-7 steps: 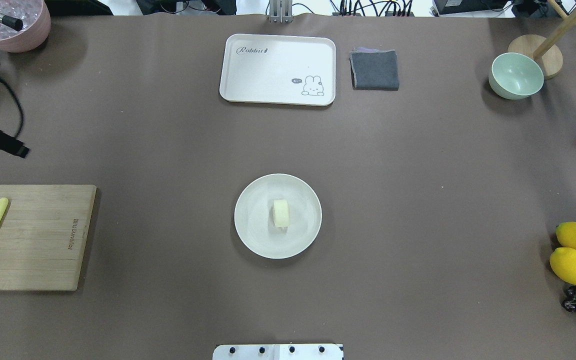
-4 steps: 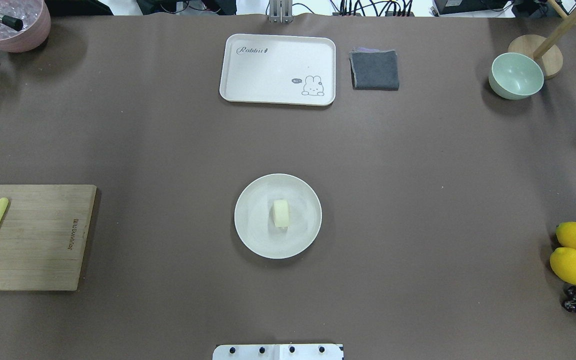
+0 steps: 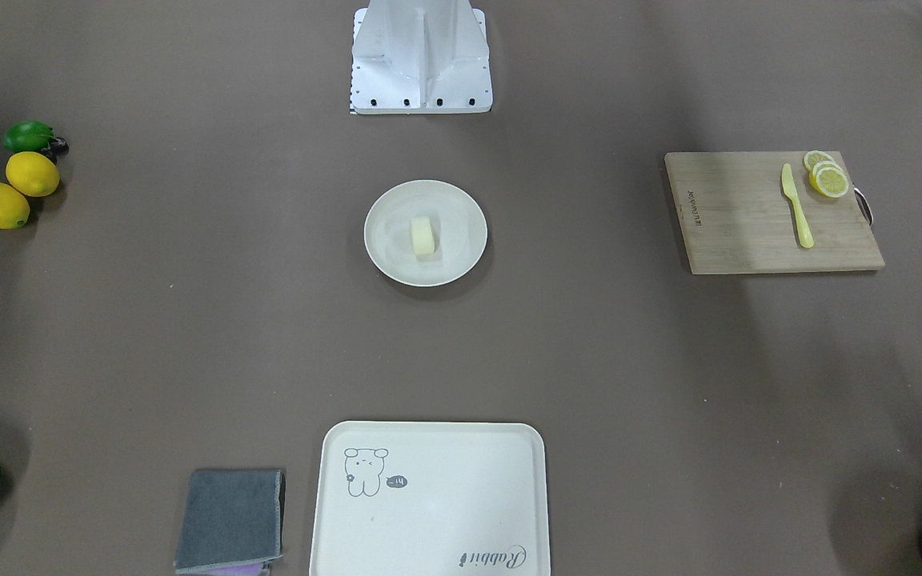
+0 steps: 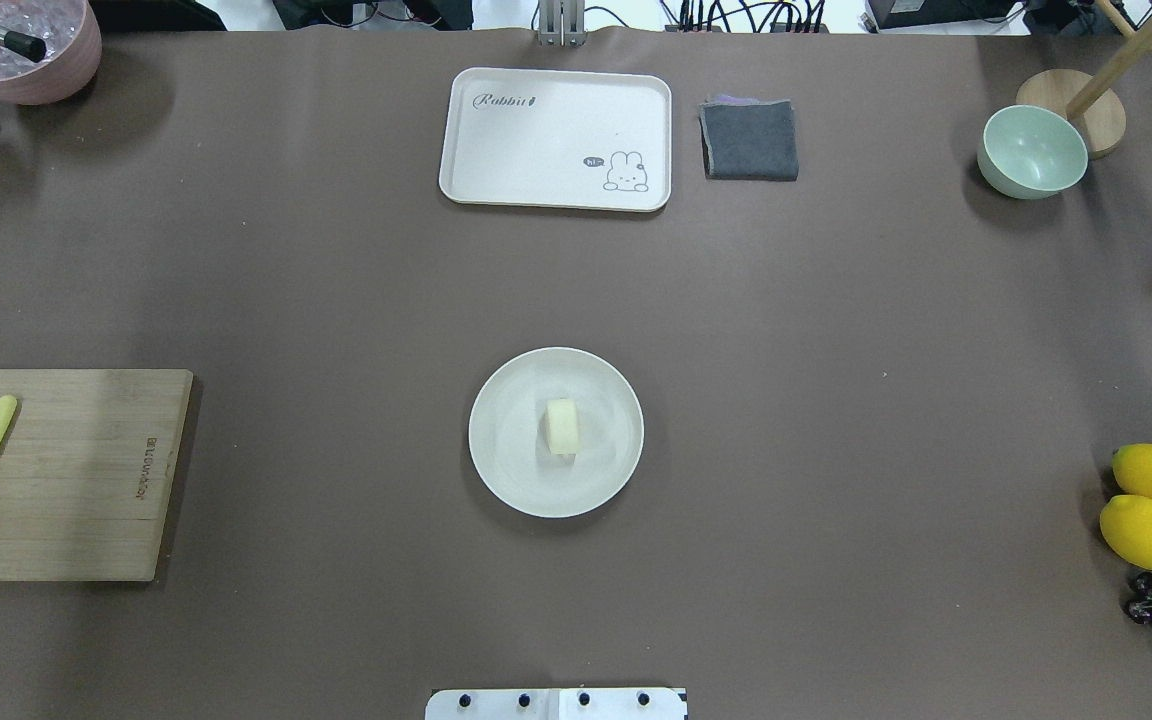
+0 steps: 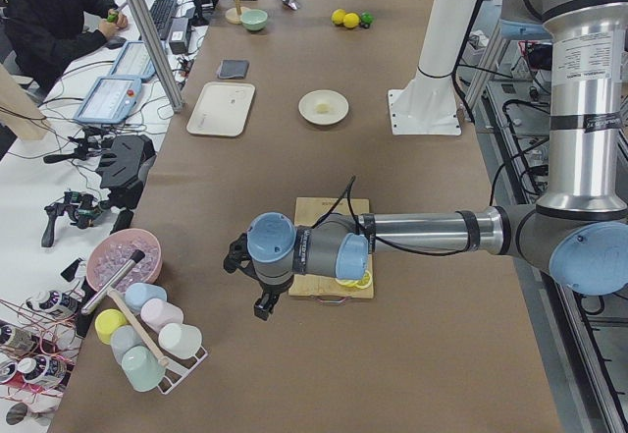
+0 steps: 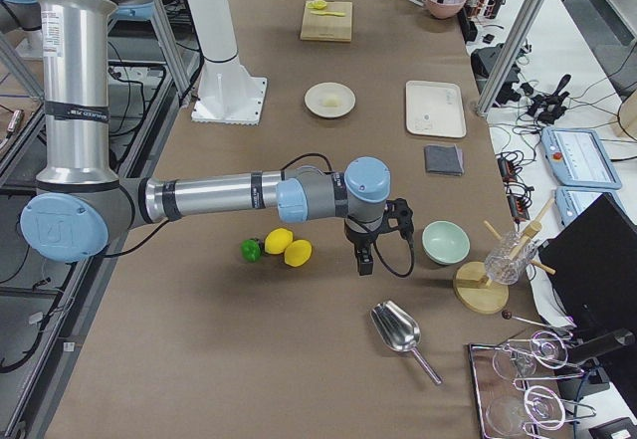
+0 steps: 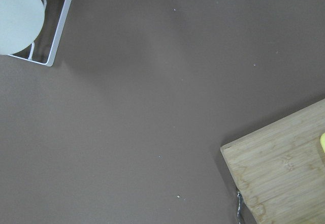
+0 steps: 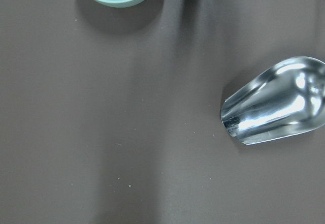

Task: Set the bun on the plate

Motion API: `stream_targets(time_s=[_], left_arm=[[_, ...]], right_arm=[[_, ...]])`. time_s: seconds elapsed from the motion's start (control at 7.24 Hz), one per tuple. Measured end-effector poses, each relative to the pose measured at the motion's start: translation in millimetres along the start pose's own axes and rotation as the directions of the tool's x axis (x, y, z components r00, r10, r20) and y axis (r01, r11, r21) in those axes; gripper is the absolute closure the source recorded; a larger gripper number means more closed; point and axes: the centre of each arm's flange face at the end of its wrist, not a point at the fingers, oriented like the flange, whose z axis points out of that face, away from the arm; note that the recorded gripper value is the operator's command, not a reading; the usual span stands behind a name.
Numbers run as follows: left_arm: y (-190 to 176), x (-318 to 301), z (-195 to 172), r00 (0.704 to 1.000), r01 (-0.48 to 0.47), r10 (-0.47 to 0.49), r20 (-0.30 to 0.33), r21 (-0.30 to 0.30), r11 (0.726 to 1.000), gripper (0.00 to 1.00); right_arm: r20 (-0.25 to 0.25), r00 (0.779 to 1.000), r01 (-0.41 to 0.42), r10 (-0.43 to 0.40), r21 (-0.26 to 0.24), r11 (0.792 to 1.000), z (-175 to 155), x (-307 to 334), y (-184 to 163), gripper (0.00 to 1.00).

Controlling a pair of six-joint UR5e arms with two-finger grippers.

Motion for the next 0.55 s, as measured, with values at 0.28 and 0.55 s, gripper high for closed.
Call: stream_targets(time_s=[0.28, 0.55], left_arm=[[-11, 21, -22, 0.998, 0.055, -0.055, -0.016, 0.007, 0.998, 0.02], [-20, 43, -42, 0.981, 0.194, -0.194, -0.018, 0.015, 0.981, 0.02]], right_arm=[[0.008, 1.000, -0.010, 0.010, -0.006, 1.000, 2, 0, 2, 0.00], [0.009, 1.000, -0.022, 0.022, -0.019, 1.000, 4, -2, 1, 0.00]])
